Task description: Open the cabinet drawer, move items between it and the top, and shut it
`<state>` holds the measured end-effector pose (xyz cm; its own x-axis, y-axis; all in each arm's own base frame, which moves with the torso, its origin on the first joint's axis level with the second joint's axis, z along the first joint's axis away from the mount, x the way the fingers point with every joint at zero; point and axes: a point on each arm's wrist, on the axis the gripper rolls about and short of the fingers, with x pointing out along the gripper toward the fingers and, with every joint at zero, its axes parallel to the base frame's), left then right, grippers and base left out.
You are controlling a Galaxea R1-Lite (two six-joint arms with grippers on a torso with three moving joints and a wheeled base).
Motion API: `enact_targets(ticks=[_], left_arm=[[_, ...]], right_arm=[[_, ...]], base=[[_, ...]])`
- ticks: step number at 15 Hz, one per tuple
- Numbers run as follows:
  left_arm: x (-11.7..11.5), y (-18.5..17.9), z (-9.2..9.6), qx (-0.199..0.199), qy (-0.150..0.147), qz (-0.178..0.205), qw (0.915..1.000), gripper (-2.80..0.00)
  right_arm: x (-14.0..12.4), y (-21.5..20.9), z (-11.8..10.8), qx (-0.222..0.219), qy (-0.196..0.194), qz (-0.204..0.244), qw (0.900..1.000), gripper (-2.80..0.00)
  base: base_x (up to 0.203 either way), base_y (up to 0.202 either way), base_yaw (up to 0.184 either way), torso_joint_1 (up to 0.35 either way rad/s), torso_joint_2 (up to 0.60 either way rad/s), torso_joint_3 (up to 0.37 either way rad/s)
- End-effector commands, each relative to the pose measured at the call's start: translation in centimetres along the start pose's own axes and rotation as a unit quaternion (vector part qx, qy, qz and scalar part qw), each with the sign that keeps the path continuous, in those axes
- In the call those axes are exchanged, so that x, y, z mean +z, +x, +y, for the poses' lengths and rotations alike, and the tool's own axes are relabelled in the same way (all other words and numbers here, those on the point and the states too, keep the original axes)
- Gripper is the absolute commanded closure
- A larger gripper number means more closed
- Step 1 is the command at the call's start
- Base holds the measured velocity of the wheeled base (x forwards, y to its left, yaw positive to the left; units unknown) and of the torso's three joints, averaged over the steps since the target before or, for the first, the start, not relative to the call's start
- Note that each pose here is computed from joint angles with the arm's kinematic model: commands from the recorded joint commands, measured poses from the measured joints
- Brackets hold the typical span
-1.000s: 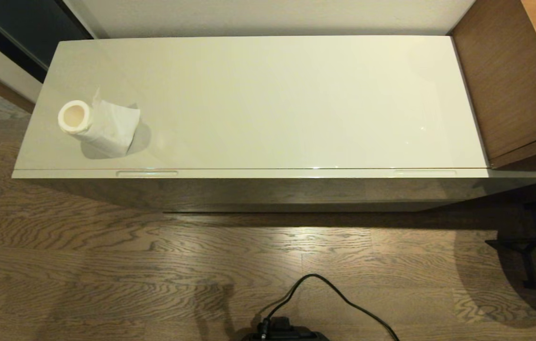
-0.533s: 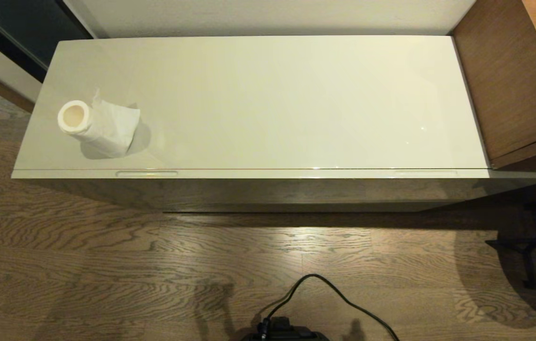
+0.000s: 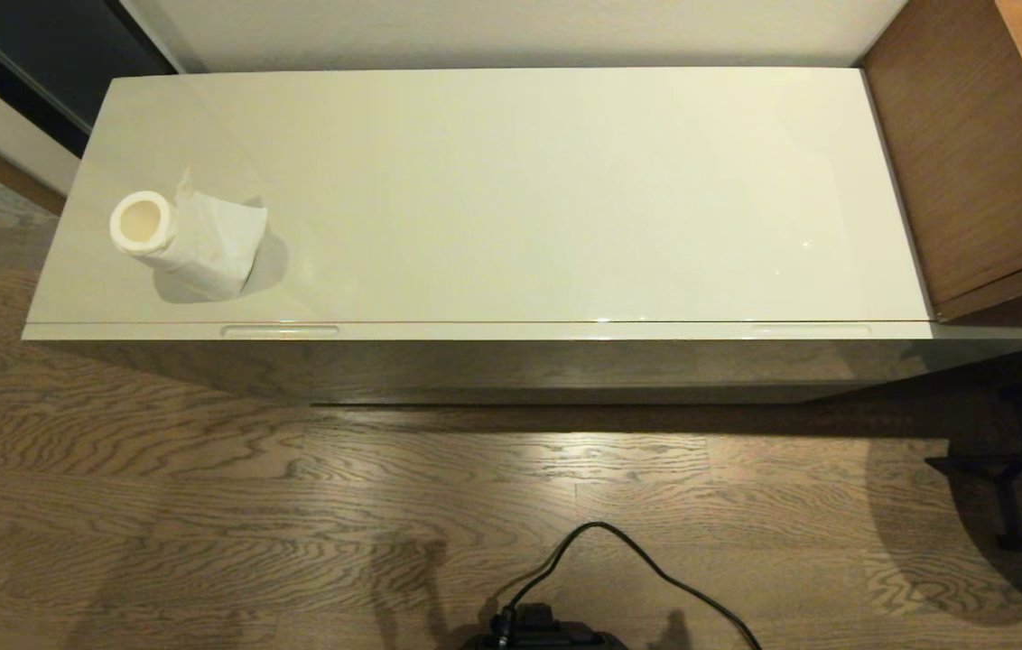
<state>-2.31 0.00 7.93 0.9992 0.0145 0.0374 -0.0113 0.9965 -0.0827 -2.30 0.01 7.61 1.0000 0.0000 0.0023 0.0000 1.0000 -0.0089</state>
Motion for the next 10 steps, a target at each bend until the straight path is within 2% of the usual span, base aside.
enact_targets(ticks=[1,4,10], left_arm=[[-0.04,0.04,0.01,0.001,0.003,0.002,1.0,0.0],[-0.09,0.04,0.01,0.0,0.041,0.005,0.9991,0.0],[-0.38,0.01,0.03,0.001,0.045,0.021,0.9987,0.0]], right_arm=[[-0.02,0.02,-0.02,-0.005,0.011,-0.001,1.0,0.0],[-0.04,0.02,-0.02,-0.004,0.007,0.0,1.0,0.0],[-0.02,0.02,-0.02,-0.005,0.011,-0.001,1.0,0.0]], base=[[0.0,0.0,0.0,0.0,0.0,0.0],[0.0,0.0,0.0,0.0,0.0,0.0],[0.0,0.0,0.0,0.0,0.0,0.0]])
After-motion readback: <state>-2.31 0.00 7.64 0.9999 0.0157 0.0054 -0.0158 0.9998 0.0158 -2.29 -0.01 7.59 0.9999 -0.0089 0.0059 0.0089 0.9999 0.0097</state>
